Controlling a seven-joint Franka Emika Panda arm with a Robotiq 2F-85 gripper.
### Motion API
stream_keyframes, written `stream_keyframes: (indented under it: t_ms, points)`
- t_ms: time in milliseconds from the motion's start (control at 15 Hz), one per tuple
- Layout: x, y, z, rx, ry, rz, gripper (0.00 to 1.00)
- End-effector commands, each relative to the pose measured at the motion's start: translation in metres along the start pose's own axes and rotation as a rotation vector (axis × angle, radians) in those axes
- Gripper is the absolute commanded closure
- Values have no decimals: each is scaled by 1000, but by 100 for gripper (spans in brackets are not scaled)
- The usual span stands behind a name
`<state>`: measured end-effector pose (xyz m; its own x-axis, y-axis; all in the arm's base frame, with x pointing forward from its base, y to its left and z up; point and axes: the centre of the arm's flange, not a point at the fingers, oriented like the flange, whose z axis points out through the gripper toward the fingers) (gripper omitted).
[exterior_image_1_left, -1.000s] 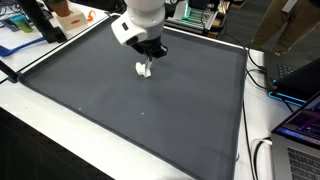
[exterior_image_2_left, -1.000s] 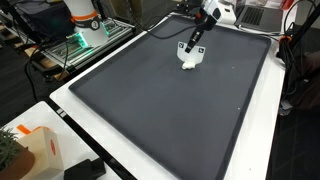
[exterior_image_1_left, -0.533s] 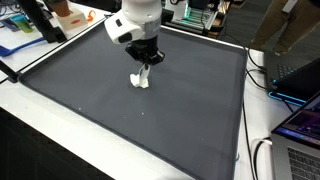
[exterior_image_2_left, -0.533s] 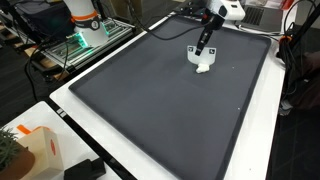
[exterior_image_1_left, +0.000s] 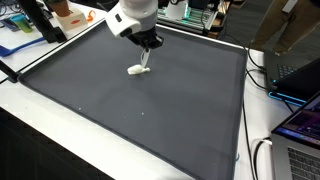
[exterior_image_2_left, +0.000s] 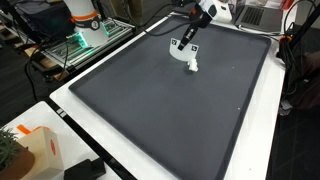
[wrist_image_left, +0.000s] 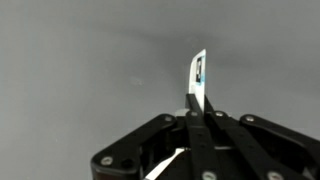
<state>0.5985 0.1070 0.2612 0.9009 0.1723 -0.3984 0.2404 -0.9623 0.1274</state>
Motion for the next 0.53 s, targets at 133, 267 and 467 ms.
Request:
stream_keyframes:
  t_ms: [133,267,467]
  points:
    - [-40,5,-14,13,-27,-117,99]
    - [-40,2,-15,-3,-47,-125,99]
    - [-46,1,-12,-23,-113,-130,99]
